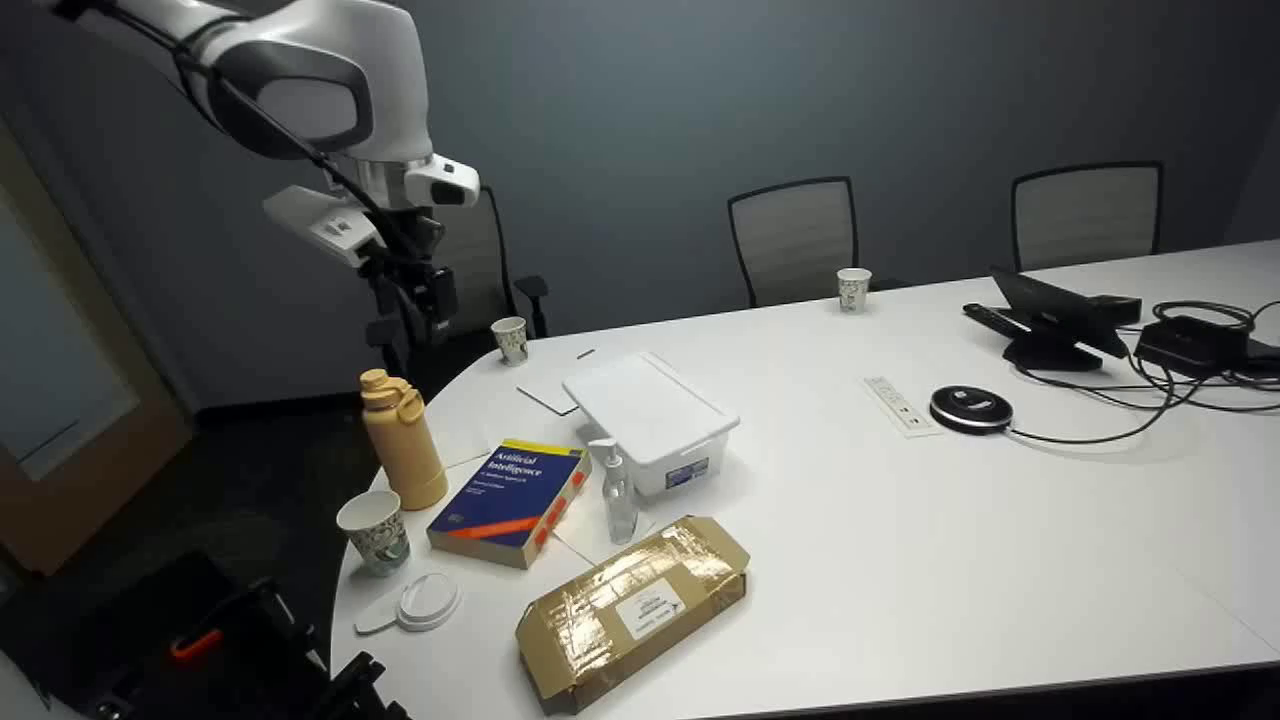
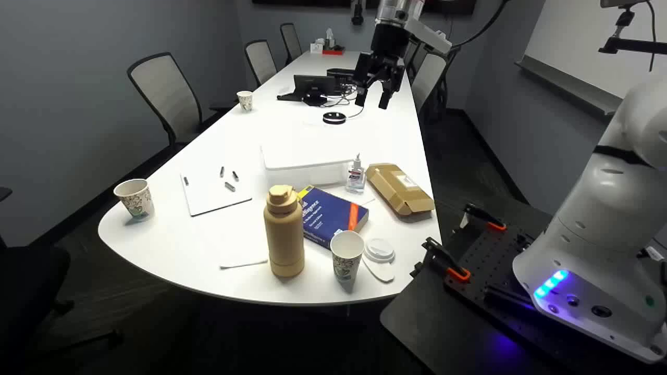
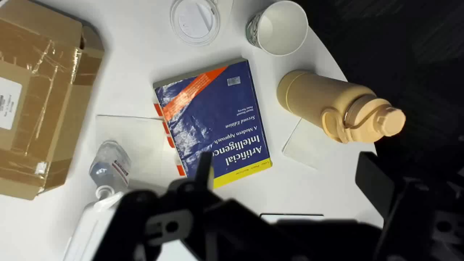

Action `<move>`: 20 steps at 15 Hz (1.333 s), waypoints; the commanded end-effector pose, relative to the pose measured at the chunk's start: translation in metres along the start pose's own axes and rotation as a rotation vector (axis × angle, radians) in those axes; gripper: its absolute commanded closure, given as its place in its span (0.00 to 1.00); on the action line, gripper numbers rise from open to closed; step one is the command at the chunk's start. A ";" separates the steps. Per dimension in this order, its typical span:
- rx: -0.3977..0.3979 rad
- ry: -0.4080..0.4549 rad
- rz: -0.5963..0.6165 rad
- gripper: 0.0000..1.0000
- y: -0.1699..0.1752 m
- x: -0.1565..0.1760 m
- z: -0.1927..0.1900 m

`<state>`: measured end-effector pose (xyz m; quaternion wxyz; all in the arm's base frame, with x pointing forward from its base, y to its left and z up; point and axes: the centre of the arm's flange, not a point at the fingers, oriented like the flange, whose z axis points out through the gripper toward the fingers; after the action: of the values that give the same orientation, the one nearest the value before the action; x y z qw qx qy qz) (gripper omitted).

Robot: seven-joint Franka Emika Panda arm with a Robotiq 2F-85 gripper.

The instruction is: Put the white lid on the paper cup

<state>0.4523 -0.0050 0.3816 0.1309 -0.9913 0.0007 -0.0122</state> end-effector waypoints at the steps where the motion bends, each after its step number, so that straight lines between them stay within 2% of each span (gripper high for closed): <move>1: 0.000 0.000 0.000 0.00 0.000 0.000 0.000; 6: 0.000 0.000 0.000 0.00 0.000 0.000 0.000; 9: -0.031 0.011 0.002 0.00 -0.006 -0.007 0.017; 15: -0.113 0.022 0.042 0.00 -0.024 -0.052 0.091; 20: -0.179 0.017 0.096 0.00 -0.011 -0.094 0.141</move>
<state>0.3846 0.0416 0.2722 0.0614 -0.9974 0.0349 -0.0128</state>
